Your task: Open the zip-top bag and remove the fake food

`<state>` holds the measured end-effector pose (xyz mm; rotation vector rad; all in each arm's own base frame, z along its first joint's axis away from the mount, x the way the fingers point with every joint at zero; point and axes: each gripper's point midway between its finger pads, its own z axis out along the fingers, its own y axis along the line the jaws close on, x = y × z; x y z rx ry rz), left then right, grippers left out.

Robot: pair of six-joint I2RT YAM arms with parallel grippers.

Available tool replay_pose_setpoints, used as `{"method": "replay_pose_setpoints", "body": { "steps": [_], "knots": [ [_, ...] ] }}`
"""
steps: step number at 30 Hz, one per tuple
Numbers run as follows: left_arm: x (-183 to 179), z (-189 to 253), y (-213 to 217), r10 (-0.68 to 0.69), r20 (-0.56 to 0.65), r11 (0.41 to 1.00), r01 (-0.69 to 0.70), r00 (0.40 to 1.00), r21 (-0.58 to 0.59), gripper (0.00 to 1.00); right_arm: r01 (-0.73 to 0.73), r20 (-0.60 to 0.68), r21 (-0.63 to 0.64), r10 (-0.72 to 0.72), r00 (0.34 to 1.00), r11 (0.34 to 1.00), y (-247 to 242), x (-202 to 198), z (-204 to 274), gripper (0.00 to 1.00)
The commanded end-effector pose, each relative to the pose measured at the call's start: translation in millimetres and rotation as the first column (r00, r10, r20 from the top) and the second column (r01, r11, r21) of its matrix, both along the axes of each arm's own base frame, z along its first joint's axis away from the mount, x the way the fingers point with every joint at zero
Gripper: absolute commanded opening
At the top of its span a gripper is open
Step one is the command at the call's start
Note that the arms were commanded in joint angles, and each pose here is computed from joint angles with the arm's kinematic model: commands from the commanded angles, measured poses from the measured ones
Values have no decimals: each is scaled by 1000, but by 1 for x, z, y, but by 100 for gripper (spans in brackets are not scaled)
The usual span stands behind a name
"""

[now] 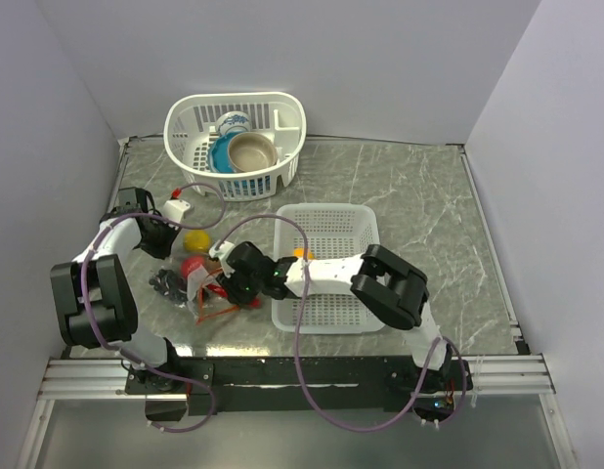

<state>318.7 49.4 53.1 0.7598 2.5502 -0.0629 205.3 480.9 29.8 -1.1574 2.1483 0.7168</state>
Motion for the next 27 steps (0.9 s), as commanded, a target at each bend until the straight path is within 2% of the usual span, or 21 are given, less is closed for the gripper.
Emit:
{"method": "replay_pose_setpoints", "body": {
  "steps": [1, 4, 9, 13, 17, 18, 20, 21, 22, 23, 24, 26, 27],
  "knots": [
    [8, 16, 2, 19, 54, 1000, -20, 998, 10, 1, -46, 49, 102, 41, 998, 994, -14, -9, 79, 0],
    [8, 20, -1, 26, 50, 1000, -26, 998, -8, 1, -24, 64, 152, 14, 998, 988, -37, -9, 109, 0],
    [7, 42, -17, 33, 40, 994, -29, 999, -102, 1, 114, 85, 224, -136, 987, 968, -92, 0, 135, 0],
    [1, 48, -31, 19, 26, 987, -15, 999, -162, 1, 331, 136, 237, -369, 920, 913, -140, 19, 135, 0],
    [-10, 31, -35, 17, -12, 986, -19, 1000, -164, 1, 565, 217, 202, -599, 771, 800, -189, 44, 121, 0],
    [-12, 29, -35, 14, -18, 986, -17, 1000, -164, 1, 662, 266, 161, -678, 685, 732, -213, 53, 116, 0],
    [-16, 24, -35, 13, -22, 987, -16, 1000, -161, 1, 764, 342, 123, -750, 567, 633, -235, 65, 113, 2],
    [-17, 24, -35, 16, -23, 987, -19, 1000, -162, 1, 821, 393, 97, -779, 488, 563, -254, 68, 110, 9],
    [-17, 24, -35, 14, -18, 987, -16, 1000, -159, 1, 834, 416, 88, -781, 466, 545, -257, 71, 110, 19],
    [-17, 24, -34, 18, -15, 988, -20, 1000, -156, 1, 840, 430, 83, -780, 456, 537, -254, 73, 111, 47],
    [-17, 22, -33, 19, -19, 989, -22, 1000, -146, 1, 845, 439, 86, -782, 443, 528, -255, 73, 114, 62],
    [-15, 21, -29, 24, -4, 991, -24, 1000, -129, 1, 839, 444, 120, -785, 432, 530, -249, 73, 125, 83],
    [-14, 20, -27, 28, 0, 993, -28, 1000, -118, 1, 826, 441, 141, -782, 440, 545, -243, 73, 132, 86]
  ]
}}
